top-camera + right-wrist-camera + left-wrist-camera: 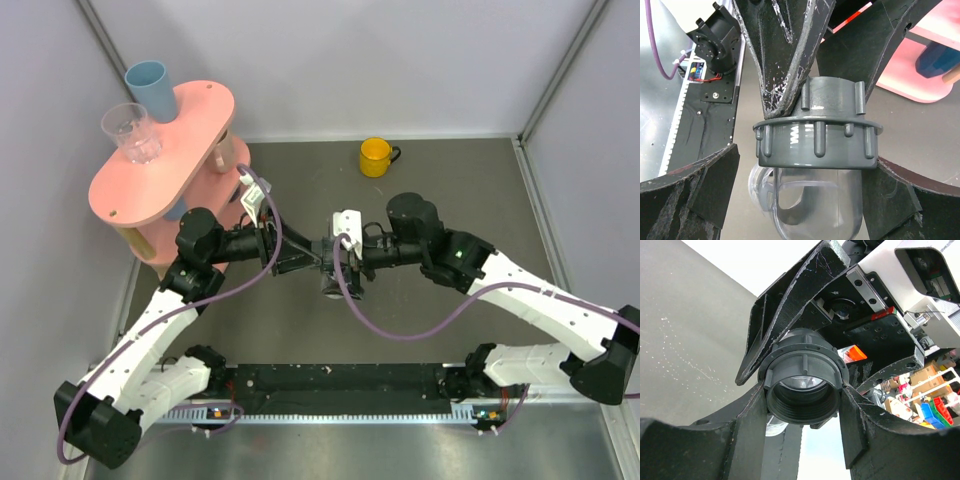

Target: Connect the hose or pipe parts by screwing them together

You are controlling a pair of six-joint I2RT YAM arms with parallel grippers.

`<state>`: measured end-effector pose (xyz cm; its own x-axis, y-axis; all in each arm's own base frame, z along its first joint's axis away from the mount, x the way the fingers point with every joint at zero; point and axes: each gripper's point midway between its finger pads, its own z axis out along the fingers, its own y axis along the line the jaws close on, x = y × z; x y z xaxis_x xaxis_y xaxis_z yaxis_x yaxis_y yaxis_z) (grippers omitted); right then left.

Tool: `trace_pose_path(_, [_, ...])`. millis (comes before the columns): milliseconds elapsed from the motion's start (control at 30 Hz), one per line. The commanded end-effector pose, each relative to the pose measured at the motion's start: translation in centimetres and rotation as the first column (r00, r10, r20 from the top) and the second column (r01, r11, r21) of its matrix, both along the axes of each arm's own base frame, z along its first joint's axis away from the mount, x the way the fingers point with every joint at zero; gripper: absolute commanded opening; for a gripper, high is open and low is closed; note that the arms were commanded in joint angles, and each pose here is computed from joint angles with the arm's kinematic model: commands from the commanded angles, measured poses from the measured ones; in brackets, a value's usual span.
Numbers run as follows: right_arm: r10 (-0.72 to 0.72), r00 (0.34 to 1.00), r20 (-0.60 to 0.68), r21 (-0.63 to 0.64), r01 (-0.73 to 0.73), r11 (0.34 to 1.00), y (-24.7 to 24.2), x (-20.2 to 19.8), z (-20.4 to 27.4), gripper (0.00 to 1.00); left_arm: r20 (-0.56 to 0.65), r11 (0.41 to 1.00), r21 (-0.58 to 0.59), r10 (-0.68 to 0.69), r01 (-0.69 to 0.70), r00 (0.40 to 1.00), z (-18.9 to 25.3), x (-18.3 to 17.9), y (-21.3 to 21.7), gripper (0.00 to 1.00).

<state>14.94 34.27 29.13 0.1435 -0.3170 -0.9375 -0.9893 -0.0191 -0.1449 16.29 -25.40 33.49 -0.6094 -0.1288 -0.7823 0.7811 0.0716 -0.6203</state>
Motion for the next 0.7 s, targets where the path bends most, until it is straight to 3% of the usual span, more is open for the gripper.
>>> trace_pose_path(0, [0.010,1.000,-0.003,0.011,-0.010,1.000,-0.5,-1.0,0.4,0.90,0.119,0.999,-0.047,0.031,-0.025,0.992,2.2,0.3,0.1,0.00])
trace_pose_path(300, [-0.223,0.961,0.165,0.082,0.212,0.974,-4.2,1.7,3.7,0.93,0.094,0.998,-0.049,0.039,-0.035,0.995,2.2,0.5,0.2,0.00])
trace_pose_path(667, [-0.038,0.972,0.231,0.245,-0.020,0.969,-3.4,-2.3,9.0,0.92,0.073,0.999,-0.045,0.030,-0.027,0.997,1.9,0.6,0.1,0.00])
